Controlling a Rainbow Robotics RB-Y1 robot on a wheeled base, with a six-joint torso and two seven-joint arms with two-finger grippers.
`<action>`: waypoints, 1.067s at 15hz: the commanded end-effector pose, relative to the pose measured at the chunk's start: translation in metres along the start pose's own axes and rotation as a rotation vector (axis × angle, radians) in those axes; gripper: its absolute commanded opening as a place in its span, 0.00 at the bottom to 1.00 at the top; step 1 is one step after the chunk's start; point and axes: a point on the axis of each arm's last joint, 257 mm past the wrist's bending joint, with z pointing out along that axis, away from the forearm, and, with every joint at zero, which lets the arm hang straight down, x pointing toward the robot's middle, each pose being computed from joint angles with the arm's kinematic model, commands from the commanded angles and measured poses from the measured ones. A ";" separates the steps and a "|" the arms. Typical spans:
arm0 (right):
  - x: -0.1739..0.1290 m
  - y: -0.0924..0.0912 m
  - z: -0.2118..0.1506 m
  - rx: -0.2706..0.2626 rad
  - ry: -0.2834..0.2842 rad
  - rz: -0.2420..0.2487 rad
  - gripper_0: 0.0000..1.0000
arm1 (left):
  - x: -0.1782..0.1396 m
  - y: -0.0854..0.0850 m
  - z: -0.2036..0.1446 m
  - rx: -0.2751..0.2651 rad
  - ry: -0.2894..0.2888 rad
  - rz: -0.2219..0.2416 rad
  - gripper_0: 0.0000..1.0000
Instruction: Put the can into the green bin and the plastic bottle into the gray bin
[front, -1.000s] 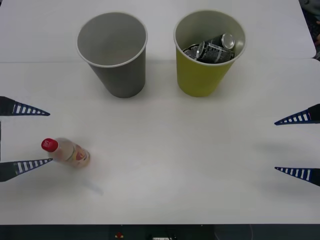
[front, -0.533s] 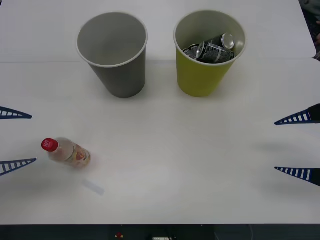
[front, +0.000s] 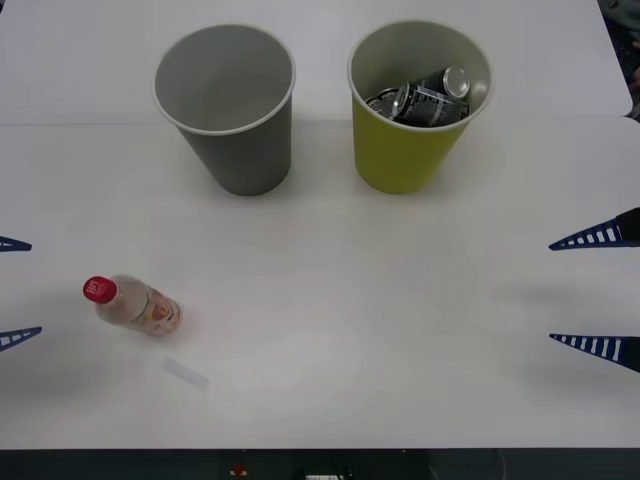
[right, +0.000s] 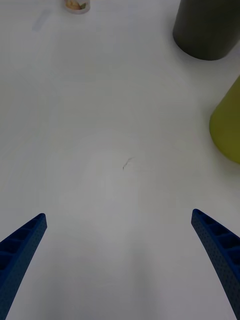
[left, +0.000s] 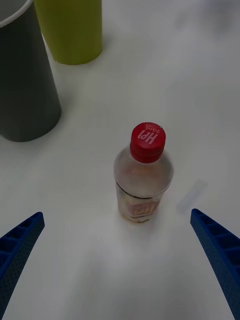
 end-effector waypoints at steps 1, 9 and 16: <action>0.000 0.000 0.000 0.000 0.000 0.000 1.00 | 0.017 -0.005 0.004 -0.010 -0.032 -0.037 1.00; 0.000 0.000 0.000 0.000 0.000 0.000 1.00 | 0.059 -0.011 0.010 -0.080 -0.113 -0.114 1.00; 0.000 0.000 0.000 0.000 0.000 0.000 1.00 | 0.075 -0.022 0.031 -0.131 -0.194 -0.161 1.00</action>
